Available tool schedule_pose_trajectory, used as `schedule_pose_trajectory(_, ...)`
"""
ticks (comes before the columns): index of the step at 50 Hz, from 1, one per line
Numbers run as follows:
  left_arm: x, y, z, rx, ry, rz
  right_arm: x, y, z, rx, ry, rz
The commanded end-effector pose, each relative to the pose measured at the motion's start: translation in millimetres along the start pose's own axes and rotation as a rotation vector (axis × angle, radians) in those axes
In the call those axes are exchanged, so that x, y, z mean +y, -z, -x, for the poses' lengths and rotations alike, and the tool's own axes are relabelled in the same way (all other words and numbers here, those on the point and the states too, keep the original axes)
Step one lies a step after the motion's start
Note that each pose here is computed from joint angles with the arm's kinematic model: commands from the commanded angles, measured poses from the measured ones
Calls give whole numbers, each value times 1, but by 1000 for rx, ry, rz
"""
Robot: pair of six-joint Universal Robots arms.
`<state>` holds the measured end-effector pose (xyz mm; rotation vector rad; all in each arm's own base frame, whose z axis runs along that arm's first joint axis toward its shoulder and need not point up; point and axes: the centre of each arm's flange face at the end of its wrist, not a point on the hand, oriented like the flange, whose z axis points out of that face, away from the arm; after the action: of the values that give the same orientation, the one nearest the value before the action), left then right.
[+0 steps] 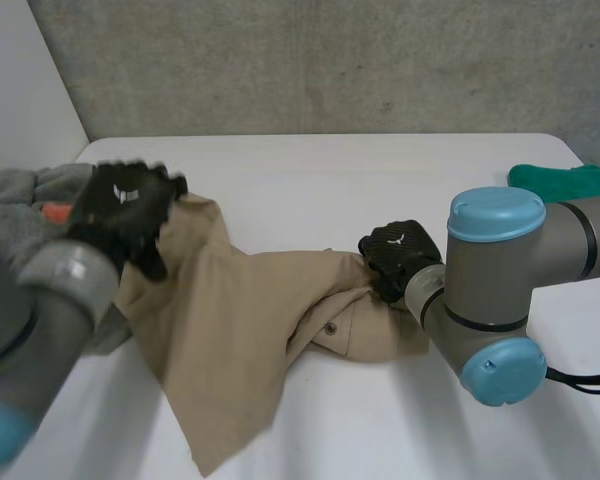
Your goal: Fold the laundry.
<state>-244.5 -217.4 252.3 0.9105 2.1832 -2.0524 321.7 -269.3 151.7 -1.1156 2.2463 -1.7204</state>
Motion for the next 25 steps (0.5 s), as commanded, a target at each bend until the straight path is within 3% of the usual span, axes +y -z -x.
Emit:
schedule_pose_trajectory(1, 33, 85, -45, 261, 46, 30, -1, 3, 3, -6, 41, -7)
schedule_pose_trajectory(6, 60, 91, -59, 324, 104, 147, -2, 5, 5, -9, 52, -10)
schedule_pose_trajectory(12, 81, 72, -65, 311, 111, 256, -2, 9, 8, -23, 55, -12)
schedule_pose_trajectory(25, 87, 42, -83, 298, 67, 187, -2, 14, 7, -22, 54, -15)
